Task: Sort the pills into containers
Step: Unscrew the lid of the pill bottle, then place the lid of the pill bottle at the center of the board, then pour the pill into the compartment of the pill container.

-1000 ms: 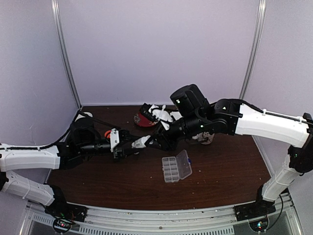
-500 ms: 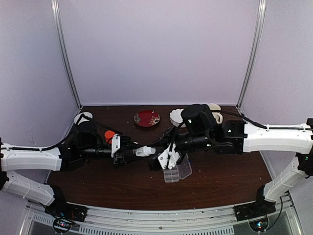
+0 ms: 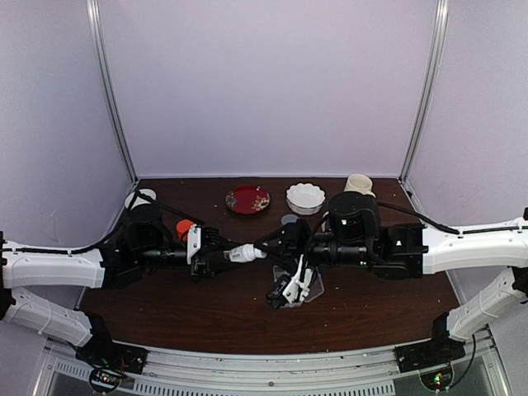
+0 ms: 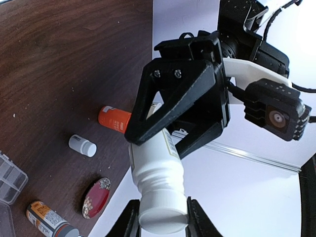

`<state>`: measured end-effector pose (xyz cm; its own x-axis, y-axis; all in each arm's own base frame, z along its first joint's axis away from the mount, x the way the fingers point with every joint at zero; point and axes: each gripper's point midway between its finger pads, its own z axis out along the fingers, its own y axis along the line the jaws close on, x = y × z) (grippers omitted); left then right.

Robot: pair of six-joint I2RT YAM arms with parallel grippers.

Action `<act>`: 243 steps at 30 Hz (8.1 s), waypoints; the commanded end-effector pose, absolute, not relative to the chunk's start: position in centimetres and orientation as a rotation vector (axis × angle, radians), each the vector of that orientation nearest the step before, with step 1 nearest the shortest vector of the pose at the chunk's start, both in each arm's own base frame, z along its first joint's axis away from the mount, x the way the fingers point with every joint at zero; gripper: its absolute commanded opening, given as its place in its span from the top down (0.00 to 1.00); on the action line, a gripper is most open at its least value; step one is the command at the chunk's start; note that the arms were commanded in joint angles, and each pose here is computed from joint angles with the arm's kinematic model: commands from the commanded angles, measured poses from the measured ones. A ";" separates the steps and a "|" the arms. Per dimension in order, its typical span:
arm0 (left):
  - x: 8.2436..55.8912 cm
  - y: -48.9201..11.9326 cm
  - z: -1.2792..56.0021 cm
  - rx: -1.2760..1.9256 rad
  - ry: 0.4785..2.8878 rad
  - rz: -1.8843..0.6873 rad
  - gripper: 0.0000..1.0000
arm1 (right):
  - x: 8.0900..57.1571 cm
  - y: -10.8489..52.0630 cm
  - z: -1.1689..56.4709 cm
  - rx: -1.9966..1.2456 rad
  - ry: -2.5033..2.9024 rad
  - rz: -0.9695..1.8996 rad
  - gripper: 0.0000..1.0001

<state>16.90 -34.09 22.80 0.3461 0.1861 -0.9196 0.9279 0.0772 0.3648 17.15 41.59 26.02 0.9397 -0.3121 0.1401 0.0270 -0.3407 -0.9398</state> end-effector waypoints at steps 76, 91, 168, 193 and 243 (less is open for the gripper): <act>18.4 -39.8 8.2 1.532 1.533 -0.788 0.96 | 23.5 23.4 10.5 -0.490 2.470 0.372 0.48; 18.0 -41.2 6.4 1.626 1.565 -0.764 0.96 | 22.0 27.6 14.7 -0.539 2.320 0.640 0.70; 18.0 -42.2 6.4 1.710 1.757 -0.655 1.00 | 21.7 26.7 11.3 -0.362 2.347 0.610 0.80; 17.8 -43.0 7.1 1.683 1.730 -0.699 1.00 | 21.6 27.0 10.6 -0.375 2.367 0.610 0.80; 18.3 -43.1 9.1 1.681 1.758 -0.668 1.00 | 21.3 26.7 10.2 -0.368 2.371 0.616 0.81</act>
<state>18.03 -41.86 5.68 -0.0368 0.7433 -0.6679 0.9973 0.0694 0.0222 21.22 26.94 10.37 -0.7477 -0.1137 -0.6542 -0.4175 0.8466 0.3300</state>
